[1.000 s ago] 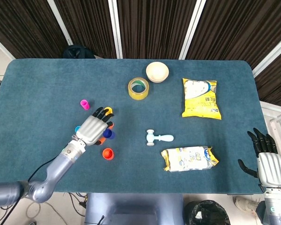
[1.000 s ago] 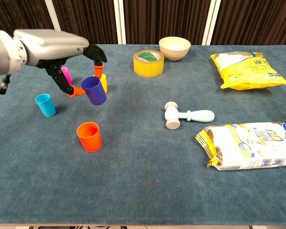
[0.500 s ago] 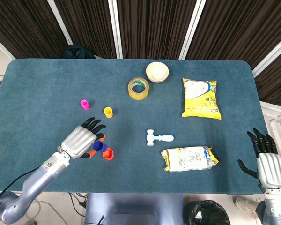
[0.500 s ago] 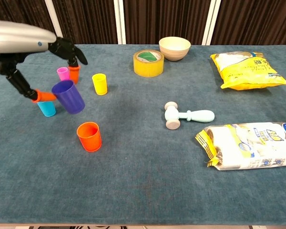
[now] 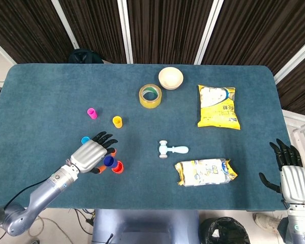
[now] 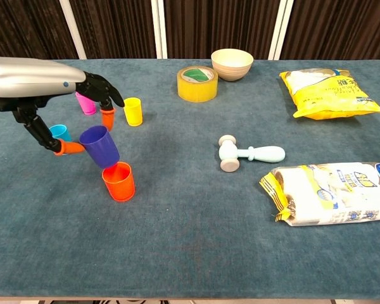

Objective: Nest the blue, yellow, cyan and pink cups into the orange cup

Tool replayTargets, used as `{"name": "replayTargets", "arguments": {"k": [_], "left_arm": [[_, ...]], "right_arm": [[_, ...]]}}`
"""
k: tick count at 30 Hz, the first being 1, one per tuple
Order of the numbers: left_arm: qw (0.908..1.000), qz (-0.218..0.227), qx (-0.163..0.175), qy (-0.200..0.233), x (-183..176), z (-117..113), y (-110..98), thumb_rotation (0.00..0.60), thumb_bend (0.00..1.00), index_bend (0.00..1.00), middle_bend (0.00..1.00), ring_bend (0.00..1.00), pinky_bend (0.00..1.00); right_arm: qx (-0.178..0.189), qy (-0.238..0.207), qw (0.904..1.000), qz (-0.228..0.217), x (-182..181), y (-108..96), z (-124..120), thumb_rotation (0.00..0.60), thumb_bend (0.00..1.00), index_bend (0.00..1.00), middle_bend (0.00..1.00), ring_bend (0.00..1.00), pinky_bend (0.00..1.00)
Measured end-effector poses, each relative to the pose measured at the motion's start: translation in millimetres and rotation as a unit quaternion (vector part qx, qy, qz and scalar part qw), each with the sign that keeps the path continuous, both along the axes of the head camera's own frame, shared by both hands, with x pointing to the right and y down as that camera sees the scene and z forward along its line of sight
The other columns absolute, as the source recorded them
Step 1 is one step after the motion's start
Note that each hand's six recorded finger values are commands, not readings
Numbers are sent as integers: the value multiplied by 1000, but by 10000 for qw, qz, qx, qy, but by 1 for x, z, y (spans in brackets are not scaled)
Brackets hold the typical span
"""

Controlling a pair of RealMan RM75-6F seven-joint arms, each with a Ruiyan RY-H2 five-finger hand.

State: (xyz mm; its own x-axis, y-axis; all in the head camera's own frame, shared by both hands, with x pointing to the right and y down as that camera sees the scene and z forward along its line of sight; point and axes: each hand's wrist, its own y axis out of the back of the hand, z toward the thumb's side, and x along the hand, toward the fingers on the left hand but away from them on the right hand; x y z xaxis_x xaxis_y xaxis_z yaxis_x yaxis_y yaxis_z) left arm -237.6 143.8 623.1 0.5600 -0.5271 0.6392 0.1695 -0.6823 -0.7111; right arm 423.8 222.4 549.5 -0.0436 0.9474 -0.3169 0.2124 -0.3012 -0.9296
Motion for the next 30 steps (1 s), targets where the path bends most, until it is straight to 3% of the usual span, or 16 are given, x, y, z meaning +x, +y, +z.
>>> {"name": "replayTargets", "arguments": {"k": [11, 23, 30], "left_arm": [[9998, 180, -53, 14, 10, 10, 5, 600, 286, 380, 138, 0, 11], [9996, 263, -20, -140, 9, 15, 6, 600, 230, 218, 131, 0, 10], [9994, 286, -17, -209, 11, 14, 7, 600, 228, 172, 132, 0, 10]], "right_arm": [[55, -20, 10000, 52, 2, -2, -3, 600, 325, 106, 44, 96, 3], [44, -16, 10000, 70, 3, -2, -2, 600, 324, 106, 44, 96, 3], [29, -7, 10000, 86, 4, -2, -1, 600, 324, 106, 44, 96, 3]]}}
